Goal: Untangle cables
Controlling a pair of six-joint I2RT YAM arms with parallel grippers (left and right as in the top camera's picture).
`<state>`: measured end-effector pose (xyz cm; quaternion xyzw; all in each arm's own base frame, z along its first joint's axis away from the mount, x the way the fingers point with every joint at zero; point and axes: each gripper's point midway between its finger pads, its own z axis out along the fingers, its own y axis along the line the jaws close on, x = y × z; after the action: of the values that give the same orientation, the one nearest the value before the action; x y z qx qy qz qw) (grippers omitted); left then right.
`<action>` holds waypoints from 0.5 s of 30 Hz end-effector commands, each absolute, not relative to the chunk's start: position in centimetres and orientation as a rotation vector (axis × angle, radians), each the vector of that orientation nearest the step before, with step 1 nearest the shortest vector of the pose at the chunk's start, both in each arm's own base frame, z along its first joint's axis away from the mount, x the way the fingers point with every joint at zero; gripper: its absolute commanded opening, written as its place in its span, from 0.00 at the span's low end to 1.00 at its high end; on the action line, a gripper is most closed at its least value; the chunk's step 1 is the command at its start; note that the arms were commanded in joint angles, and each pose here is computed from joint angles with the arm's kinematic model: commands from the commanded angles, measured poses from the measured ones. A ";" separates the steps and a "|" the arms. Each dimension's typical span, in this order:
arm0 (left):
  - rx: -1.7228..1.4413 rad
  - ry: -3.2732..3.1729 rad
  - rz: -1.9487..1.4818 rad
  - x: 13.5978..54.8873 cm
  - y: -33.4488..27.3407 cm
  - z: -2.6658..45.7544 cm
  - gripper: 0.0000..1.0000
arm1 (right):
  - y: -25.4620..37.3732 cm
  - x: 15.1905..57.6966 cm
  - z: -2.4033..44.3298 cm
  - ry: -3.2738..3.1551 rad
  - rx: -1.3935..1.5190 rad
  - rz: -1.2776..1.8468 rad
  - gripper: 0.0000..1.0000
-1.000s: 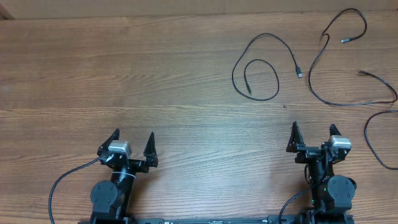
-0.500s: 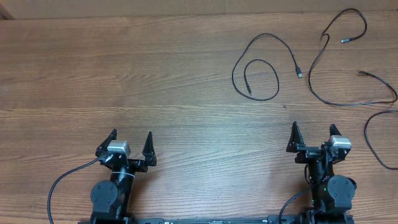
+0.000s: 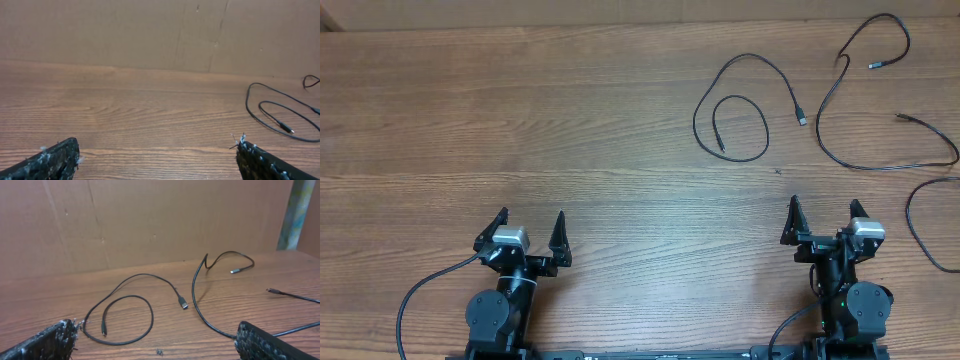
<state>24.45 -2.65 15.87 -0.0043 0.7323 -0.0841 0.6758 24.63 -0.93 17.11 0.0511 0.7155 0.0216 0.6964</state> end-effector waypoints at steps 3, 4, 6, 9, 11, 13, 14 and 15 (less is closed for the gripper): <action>-0.005 1.650 -0.168 24.5 -2.5 15.6 1.00 | -0.9 24.6 17.0 1.590 0.110 0.046 1.00; -0.005 1.650 -0.168 24.5 -2.5 15.6 1.00 | -0.9 24.6 17.0 1.590 0.110 0.046 1.00; -0.005 1.650 -0.168 24.5 -2.5 15.6 1.00 | -0.9 24.6 17.0 1.590 0.110 0.046 1.00; -0.005 1.650 -0.168 24.5 -2.5 15.6 1.00 | -0.9 24.6 17.0 1.590 0.110 0.046 1.00; -0.005 1.651 -0.168 24.5 -2.5 15.6 1.00 | -0.9 24.6 17.0 1.590 0.110 0.046 1.00; -0.005 1.650 -0.168 24.5 -2.5 15.6 0.99 | -0.9 24.6 17.0 1.590 0.110 0.046 1.00; -0.005 1.650 -0.168 24.5 -2.5 15.6 1.00 | -0.9 24.6 17.0 1.590 0.110 0.046 1.00; -0.005 1.650 -0.168 24.5 -2.5 15.6 0.99 | -0.9 24.6 17.0 1.590 0.110 0.046 1.00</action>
<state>24.45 -2.65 15.87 -0.0044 0.7323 -0.0839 0.6758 24.63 -0.93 17.11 0.0511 0.7155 0.0214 0.6964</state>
